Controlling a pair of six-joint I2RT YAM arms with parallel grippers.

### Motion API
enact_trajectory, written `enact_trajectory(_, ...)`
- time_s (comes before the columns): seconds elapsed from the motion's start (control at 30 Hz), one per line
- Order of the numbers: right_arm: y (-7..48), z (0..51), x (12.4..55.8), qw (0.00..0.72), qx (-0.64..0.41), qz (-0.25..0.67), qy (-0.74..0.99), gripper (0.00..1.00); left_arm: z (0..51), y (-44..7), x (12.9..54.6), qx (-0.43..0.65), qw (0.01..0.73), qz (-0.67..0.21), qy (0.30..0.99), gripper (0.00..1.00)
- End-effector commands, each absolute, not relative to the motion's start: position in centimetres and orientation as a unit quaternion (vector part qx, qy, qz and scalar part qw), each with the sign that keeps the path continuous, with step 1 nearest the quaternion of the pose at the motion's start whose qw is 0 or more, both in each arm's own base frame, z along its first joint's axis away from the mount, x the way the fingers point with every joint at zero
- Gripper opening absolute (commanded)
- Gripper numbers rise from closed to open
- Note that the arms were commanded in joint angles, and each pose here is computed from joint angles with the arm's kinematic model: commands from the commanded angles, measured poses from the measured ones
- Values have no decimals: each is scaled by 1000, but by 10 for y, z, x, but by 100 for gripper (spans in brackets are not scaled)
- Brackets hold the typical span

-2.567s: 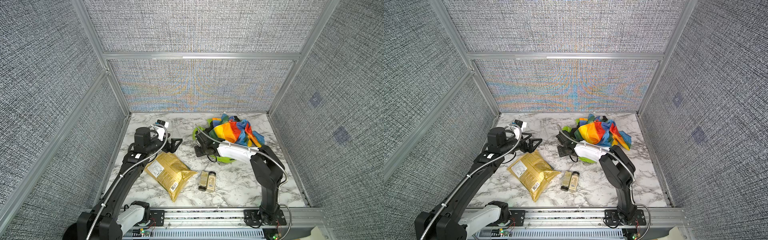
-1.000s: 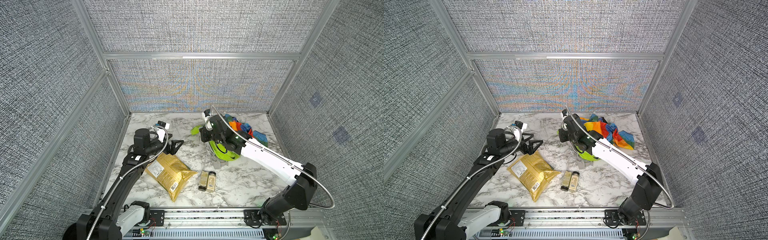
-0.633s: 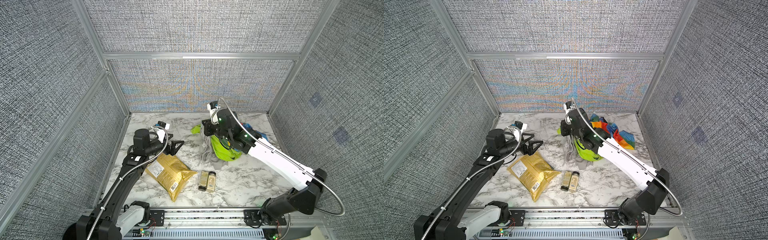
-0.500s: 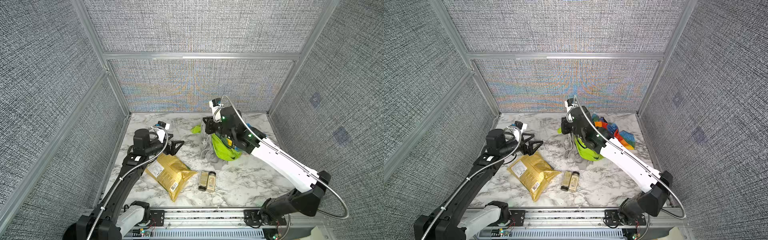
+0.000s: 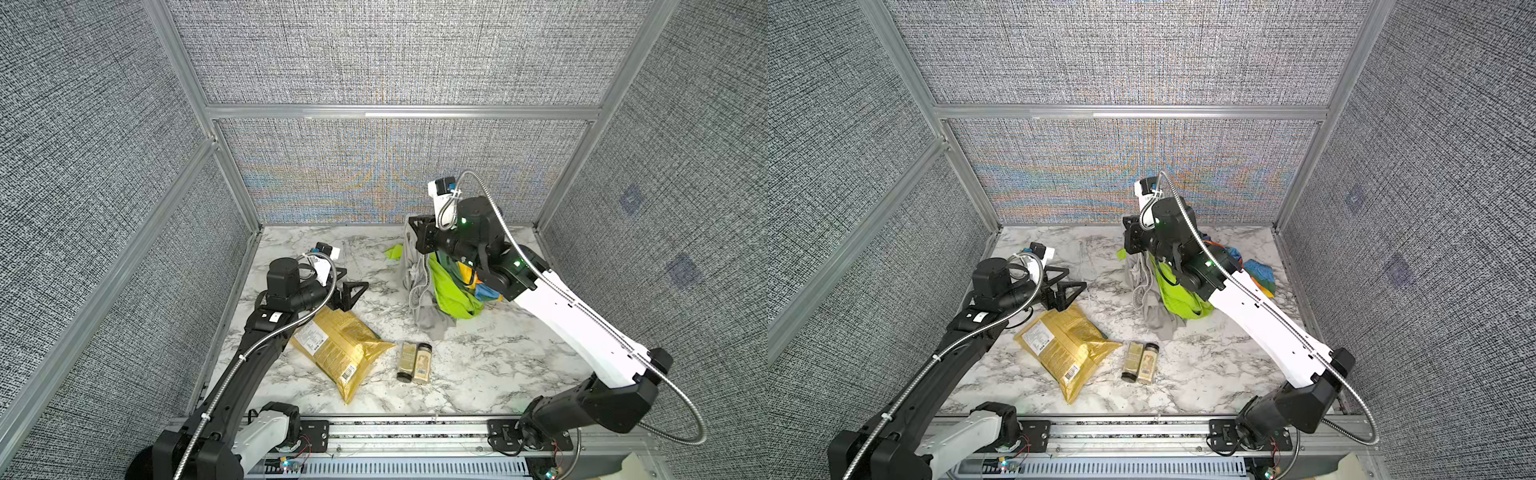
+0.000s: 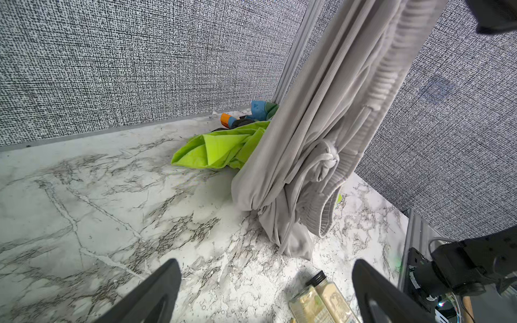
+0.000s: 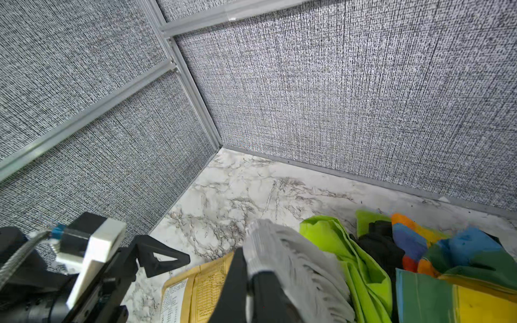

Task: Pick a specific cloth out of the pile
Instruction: 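Lift the grey sweatpants upward out of the pile with the right gripper, then raise the sweatpants high with the right gripper while the left gripper approaches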

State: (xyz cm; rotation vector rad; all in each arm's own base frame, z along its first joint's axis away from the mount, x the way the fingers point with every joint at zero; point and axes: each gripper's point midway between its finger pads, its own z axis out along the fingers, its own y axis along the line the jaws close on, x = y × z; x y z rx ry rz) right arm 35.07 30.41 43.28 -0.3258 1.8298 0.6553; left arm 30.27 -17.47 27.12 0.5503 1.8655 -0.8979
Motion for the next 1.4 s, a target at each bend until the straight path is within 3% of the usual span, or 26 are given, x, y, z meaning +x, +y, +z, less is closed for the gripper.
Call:
enact_trajectory(0.0, 307, 470, 349, 586, -138, 304, 739, 5, 282, -177, 304, 235, 497, -371, 748, 99)
enact_trajectory(0.77, 261, 579, 350, 683, -73, 325, 650, 5, 278, -180, 304, 236, 485, -383, 750, 98)
enact_trajectory(1.37, 259, 629, 342, 690, -67, 405, 596, 5, 279, -181, 303, 238, 484, -385, 749, 98)
